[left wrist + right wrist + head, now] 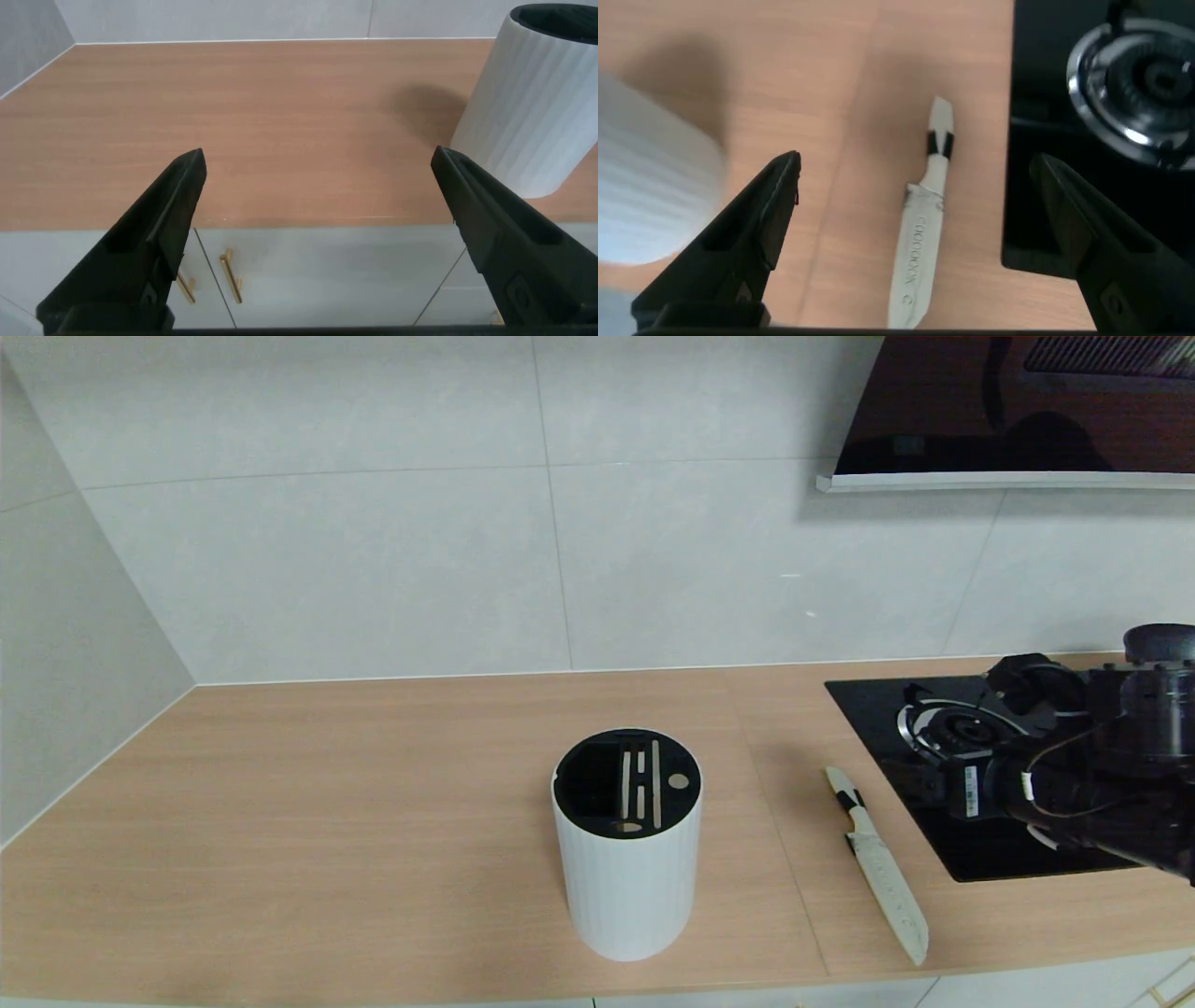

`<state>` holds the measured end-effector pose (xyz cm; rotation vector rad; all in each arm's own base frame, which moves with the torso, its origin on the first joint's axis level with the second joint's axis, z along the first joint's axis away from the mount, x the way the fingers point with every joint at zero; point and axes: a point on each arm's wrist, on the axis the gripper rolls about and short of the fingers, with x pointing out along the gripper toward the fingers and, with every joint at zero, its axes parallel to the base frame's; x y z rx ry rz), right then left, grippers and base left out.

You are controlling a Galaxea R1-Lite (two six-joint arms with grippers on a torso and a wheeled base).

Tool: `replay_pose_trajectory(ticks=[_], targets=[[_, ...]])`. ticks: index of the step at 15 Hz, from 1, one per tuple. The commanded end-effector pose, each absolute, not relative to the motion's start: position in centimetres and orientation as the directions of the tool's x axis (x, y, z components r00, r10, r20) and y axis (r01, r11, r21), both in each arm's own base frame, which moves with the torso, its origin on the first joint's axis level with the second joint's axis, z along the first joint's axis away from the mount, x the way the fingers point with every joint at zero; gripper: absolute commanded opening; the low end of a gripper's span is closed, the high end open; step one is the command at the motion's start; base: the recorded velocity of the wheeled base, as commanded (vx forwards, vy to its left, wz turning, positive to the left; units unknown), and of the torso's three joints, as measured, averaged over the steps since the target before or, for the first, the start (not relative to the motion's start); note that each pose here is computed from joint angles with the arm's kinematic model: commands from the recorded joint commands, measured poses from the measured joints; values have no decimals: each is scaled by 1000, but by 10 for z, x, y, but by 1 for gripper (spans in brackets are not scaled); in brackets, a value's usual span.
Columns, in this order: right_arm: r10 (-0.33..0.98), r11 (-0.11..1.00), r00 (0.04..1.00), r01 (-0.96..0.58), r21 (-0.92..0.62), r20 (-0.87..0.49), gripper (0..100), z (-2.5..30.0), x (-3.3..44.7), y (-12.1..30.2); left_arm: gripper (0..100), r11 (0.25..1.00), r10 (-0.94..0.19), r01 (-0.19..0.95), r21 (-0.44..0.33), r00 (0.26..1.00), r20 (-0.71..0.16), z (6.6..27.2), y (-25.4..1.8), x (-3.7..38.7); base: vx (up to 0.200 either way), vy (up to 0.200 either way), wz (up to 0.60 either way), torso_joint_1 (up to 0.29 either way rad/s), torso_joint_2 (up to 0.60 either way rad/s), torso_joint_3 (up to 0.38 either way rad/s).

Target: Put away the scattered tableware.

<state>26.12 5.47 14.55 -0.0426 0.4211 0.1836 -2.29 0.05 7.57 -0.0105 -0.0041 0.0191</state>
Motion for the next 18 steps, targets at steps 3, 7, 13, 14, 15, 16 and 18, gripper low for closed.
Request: replay_pose_trajectory(ticks=[3,7,13,14,15,16,18], targets=[[153,983,850,-181,-7,-503,100,110,276,58,100,1000,20,-20,-11,1000,3,76,1,-23,0,0,0,0,0,0],[148,983,827,-181,-7,-543,100,93,282,60,100,1000,20,-20,-11,1000,3,76,1,-23,0,0,0,0,0,0],[118,986,804,-165,-29,-583,100,68,290,65,100,1000,20,-20,-11,1000,3,76,1,-23,0,0,0,0,0,0],[121,985,800,-170,-29,-587,100,66,289,67,100,1000,20,-20,-11,1000,3,76,1,-23,0,0,0,0,0,0],[121,985,797,-171,-28,-592,100,64,290,67,100,1000,20,-20,-11,1000,3,76,1,-23,0,0,0,0,0,0],[120,985,789,-171,-29,-603,100,60,291,68,100,1000,20,-20,-11,1000,3,76,1,-23,0,0,0,0,0,0],[119,984,780,-173,-30,-614,100,55,292,68,100,1000,20,-20,-11,1000,3,76,1,-23,0,0,0,0,0,0]])
